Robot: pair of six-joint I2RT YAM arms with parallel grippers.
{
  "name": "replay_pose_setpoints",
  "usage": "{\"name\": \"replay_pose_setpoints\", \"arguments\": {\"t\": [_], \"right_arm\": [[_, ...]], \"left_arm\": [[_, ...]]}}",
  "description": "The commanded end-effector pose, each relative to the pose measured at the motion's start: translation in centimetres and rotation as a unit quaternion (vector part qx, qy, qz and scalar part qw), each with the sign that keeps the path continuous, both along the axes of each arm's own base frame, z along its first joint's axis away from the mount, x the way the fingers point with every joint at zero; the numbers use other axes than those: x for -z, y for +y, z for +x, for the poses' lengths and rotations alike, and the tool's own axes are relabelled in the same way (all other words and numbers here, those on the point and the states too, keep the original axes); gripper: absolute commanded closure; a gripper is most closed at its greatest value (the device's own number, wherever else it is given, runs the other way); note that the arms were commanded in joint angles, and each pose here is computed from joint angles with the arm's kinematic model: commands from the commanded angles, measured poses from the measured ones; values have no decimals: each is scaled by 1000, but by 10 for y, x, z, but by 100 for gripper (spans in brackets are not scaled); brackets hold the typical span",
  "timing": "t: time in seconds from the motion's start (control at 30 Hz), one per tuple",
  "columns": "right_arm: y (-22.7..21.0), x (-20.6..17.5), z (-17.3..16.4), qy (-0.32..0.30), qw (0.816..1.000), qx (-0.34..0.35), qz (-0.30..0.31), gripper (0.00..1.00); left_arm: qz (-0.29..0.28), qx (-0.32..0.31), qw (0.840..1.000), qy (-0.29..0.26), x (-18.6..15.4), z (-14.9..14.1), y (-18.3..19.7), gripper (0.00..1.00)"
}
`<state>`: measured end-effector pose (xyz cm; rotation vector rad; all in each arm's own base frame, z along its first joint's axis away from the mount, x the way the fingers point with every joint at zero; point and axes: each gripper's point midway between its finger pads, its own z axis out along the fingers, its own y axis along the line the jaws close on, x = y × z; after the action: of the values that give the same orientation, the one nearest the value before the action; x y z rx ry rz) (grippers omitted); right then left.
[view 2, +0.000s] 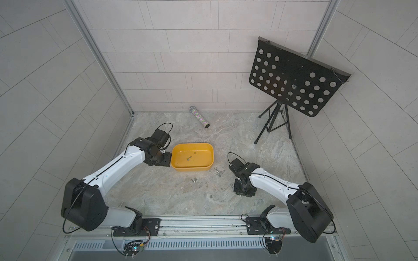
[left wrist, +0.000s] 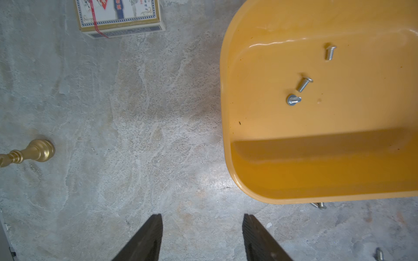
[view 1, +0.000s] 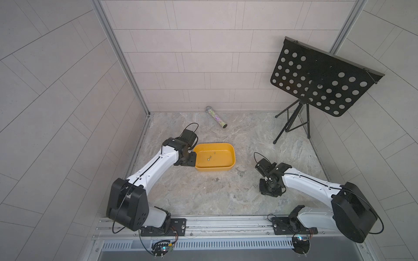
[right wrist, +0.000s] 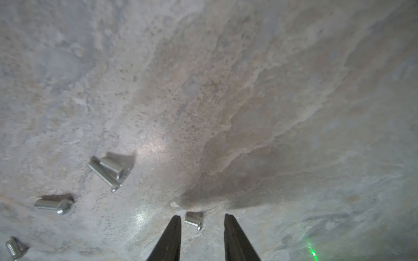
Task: Put the screws on the desktop into the storage box
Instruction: Pick up the screw from the center of the board.
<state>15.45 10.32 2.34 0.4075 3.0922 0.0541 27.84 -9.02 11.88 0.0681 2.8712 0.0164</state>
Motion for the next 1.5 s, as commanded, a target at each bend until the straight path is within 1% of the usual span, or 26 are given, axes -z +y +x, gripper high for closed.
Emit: {"name": "replay_pose_setpoints", "arguments": {"t": [0.0, 0.27, 0.3, 0.57, 0.9, 1.13, 1.27, 1.47], "right_arm": [[0, 3, -2, -1, 1000, 5, -5, 64], [6, 6, -3, -1, 1000, 3, -4, 65], [1, 11, -9, 8, 1000, 4, -11, 65], [-5, 16, -17, 13, 1000, 13, -21, 66], [-2, 19, -17, 14, 1000, 12, -17, 77], [1, 16, -15, 10, 1000, 9, -13, 82], [3, 6, -9, -1, 1000, 3, -15, 82], [13, -36, 16, -46, 999, -23, -15, 83]], "left_arm": [[2, 3, 1000, -1, 0, -2, 3, 36], [3, 3, 1000, 0, 0, -2, 3, 36], [2, 3, 1000, 0, 0, -2, 3, 36], [2, 3, 1000, 3, 2, -4, 3, 36], [1, 3, 1000, 2, 2, -4, 3, 36], [3, 3, 1000, 3, 2, -4, 3, 36], [4, 3, 1000, 2, 2, -4, 4, 36], [5, 2, 1000, 3, 3, -3, 4, 36]]}}
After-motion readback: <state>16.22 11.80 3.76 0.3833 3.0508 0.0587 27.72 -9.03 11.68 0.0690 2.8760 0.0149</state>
